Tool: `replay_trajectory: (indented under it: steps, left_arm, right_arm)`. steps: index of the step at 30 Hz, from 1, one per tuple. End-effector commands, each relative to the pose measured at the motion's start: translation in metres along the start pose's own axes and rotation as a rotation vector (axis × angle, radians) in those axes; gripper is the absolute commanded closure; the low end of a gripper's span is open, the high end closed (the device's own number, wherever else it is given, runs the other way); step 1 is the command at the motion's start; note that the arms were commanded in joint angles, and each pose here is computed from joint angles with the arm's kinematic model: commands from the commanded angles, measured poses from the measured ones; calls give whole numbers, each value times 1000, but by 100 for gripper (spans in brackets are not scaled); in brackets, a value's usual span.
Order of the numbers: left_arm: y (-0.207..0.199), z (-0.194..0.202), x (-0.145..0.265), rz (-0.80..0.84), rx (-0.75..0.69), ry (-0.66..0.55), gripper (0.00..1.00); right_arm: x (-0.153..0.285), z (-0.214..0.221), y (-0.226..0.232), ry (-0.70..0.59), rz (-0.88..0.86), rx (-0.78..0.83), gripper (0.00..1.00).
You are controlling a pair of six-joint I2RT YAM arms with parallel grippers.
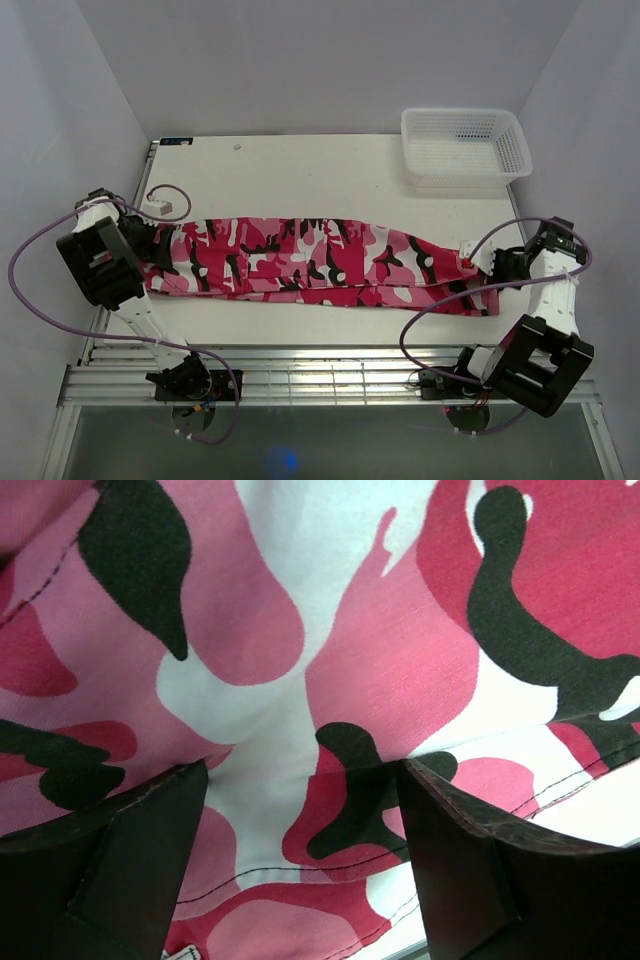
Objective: Fold and stack the trousers
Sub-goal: Fold the trousers
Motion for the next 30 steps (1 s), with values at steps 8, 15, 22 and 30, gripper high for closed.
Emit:
replay_trajectory:
  steps: [8,15,22,30]
  left_arm:
    - [27,0,-1,-3,50,8,12]
    - [-42,-63,68,123,-272,-282,12]
    - [-144,-47,46,176,-634,-185,15]
    - [-198,-14,-8,208,-809,-90,21]
  right_arm:
    - [-3,62,18,198,-25,7,11]
    - [19,62,-24,94,-10,-148,34]
    - [14,42,0,26,-81,-148,25]
    - [-8,23,32,16,-89,-195,23]
Point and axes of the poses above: each gripper's point midway between its finger pads, its own x axis back along the fingers, its own y axis along the line the jaws close on, z = x × y, the point moved 1 cm from there along x, back along the fingers, and after that the axes turned 8 degrees about x, right-handed, at the moved point
